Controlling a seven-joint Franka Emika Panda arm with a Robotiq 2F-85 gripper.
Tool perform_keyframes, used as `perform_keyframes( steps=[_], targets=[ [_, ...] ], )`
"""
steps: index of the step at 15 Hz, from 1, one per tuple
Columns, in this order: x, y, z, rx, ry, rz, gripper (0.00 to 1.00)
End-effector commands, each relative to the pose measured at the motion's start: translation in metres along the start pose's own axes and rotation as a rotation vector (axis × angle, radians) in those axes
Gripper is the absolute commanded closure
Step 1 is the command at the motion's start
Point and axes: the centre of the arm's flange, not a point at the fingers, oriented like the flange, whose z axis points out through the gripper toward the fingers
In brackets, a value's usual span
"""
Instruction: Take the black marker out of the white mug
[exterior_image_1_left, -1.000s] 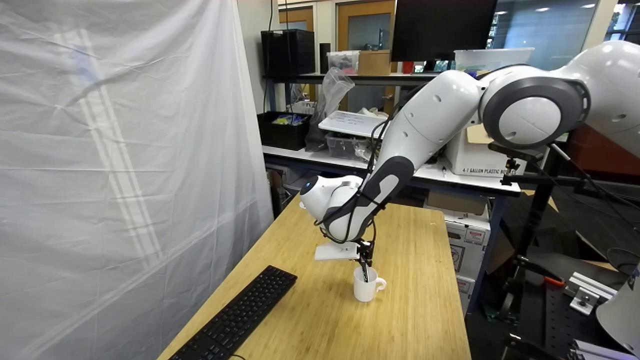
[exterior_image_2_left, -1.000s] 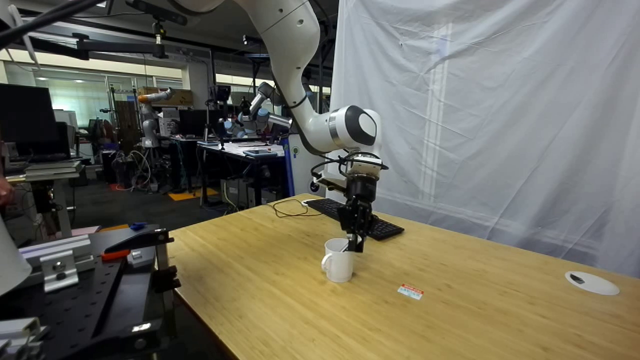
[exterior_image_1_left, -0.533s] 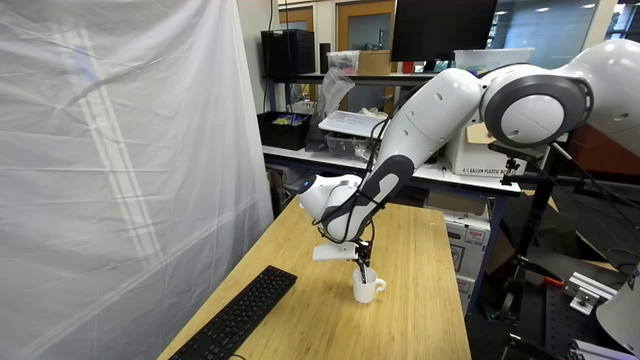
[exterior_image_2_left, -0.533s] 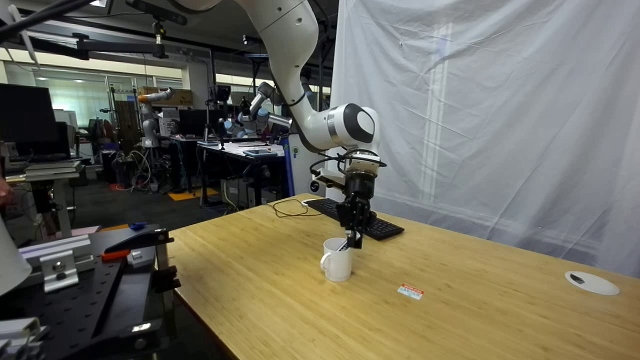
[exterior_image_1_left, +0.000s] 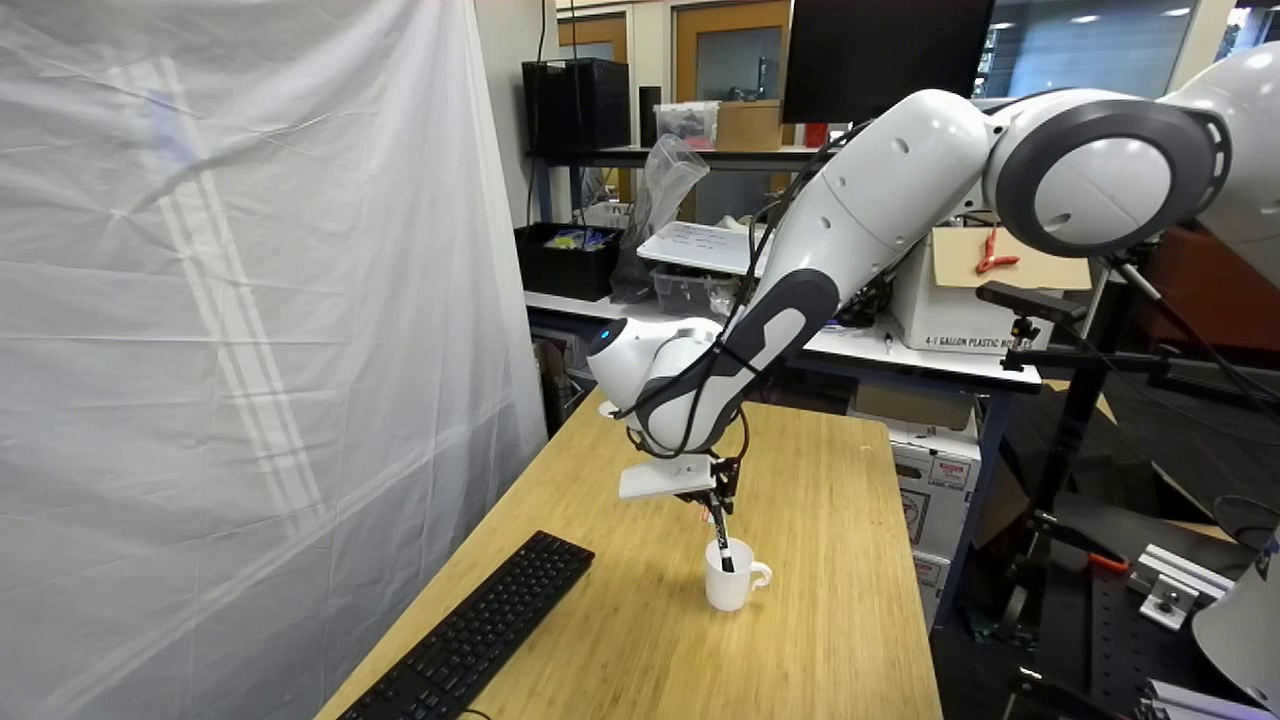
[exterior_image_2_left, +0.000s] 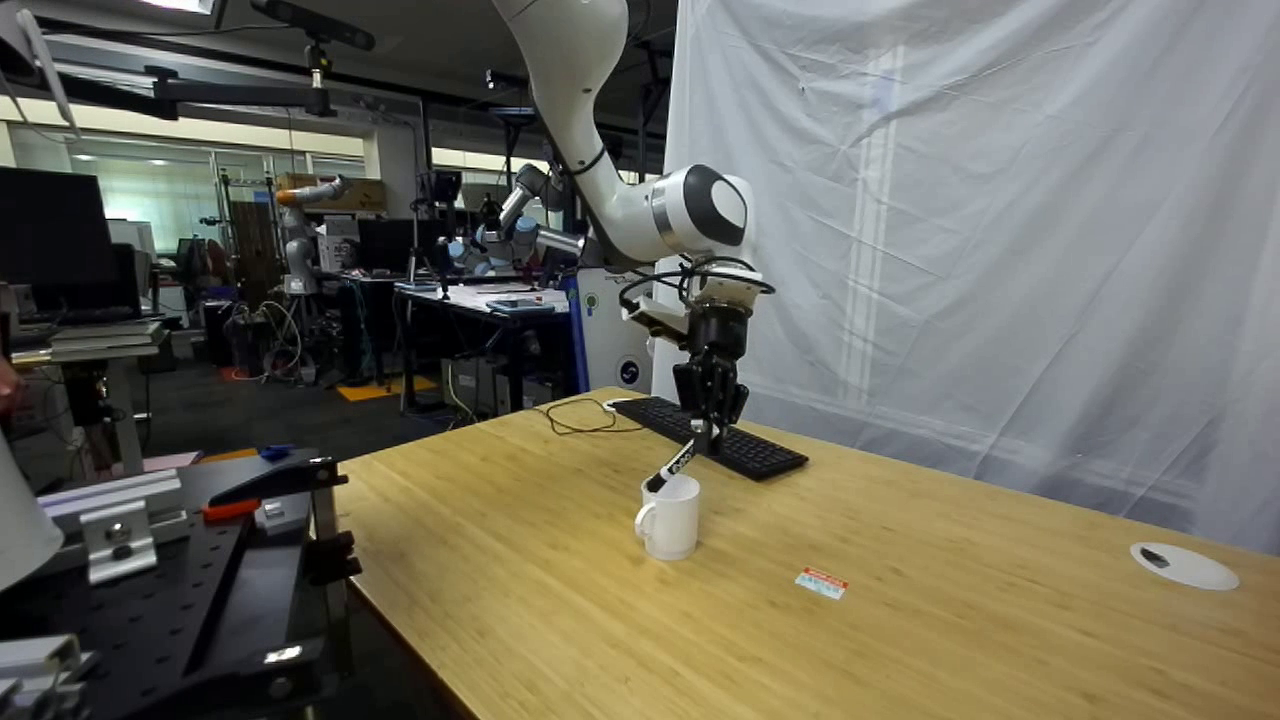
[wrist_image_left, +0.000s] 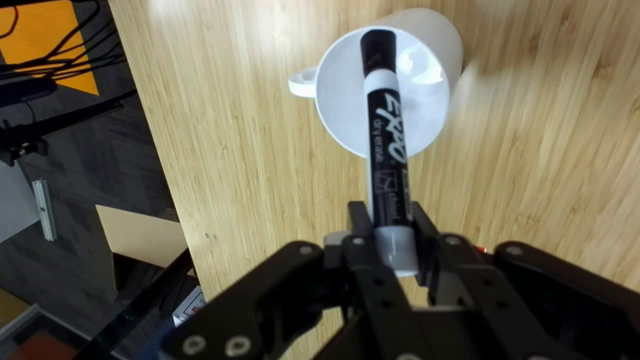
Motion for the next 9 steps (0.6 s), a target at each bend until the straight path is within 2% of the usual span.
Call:
perform_keyframes(
  steps=[1,9],
  targets=[
    [0.007,0.027,-0.013,-0.004,-0.007,-0.078,0.95],
    [0.036,0.057,-0.025,0.013,-0.032,-0.266,0.95]
  ],
)
